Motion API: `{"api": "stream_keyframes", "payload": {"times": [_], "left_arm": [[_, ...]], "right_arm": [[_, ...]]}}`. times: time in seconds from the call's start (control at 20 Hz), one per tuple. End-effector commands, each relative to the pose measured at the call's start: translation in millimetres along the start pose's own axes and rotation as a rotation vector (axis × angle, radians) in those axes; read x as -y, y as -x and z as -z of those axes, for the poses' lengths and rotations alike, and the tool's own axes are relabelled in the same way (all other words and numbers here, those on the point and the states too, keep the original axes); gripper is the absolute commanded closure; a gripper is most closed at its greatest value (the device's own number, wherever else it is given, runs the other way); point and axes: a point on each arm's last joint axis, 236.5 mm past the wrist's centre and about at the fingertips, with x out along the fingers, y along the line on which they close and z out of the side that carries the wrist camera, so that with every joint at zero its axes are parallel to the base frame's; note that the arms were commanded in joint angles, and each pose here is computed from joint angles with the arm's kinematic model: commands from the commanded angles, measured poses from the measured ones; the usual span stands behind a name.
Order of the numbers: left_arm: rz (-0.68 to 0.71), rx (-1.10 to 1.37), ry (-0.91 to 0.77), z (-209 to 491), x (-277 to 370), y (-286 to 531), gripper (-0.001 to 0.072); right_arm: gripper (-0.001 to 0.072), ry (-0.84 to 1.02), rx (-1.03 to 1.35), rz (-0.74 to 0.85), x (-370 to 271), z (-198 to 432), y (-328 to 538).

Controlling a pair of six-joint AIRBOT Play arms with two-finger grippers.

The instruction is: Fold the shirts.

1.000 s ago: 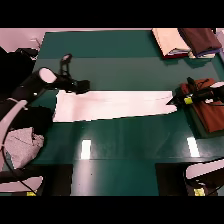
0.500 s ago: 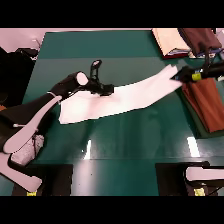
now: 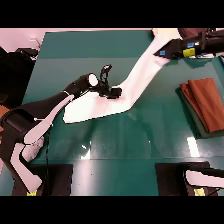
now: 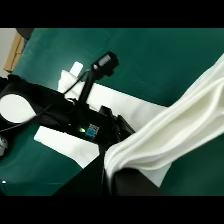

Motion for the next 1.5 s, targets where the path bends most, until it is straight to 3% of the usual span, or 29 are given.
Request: {"api": "stream_keyframes", "payload": {"times": [0.0,0.15,0.3,0.65,0.7,0.75,0.9,0.95,1.1,1.2,1.4,1.45], "left_arm": [[0.002,-0.037,-0.005,8,1,-1,0.0685],[-0.003,-0.023,-0.005,-5,-5,19,0.0685],[-0.061,0.094,-0.034,-53,-27,89,0.0685],[-0.334,0.545,-0.083,-126,-88,374,0.0685],[-0.351,0.592,-0.077,-125,-88,400,0.0684],[-0.364,0.63,-0.074,-123,-87,421,0.0685],[-0.374,0.656,-0.076,-118,-83,439,0.0685],[-0.358,0.652,-0.075,-118,-79,437,0.0684],[-0.329,0.629,-0.113,-118,-63,421,0.0685],[-0.301,0.601,-0.164,-116,-43,406,0.0685],[-0.262,0.554,-0.235,-111,-17,380,0.0685],[-0.256,0.548,-0.239,-110,-15,377,0.0684]], "right_arm": [[0.0693,0.044,0.033,-0.052,-43,-10,-20],[0.0693,0.074,0.048,-0.095,-74,-11,-38],[0.0693,0.115,0.057,-0.154,-114,-7,-61],[0.068,0.134,0.045,-0.255,-194,49,-218],[0.0607,0.155,0.05,-0.256,-202,62,-242],[0.0578,0.19,0.041,-0.269,-213,73,-258],[0.0577,0.285,-0.036,-0.33,-239,94,-273],[0.0508,0.312,-0.074,-0.332,-235,95,-269],[0.0512,0.346,-0.219,-0.283,-187,101,-245],[0.0512,0.309,-0.304,-0.167,-124,102,-225],[0.051,0.043,-0.323,0.051,2,111,-173],[0.0479,-0.047,-0.318,0.097,33,119,-162]]}}
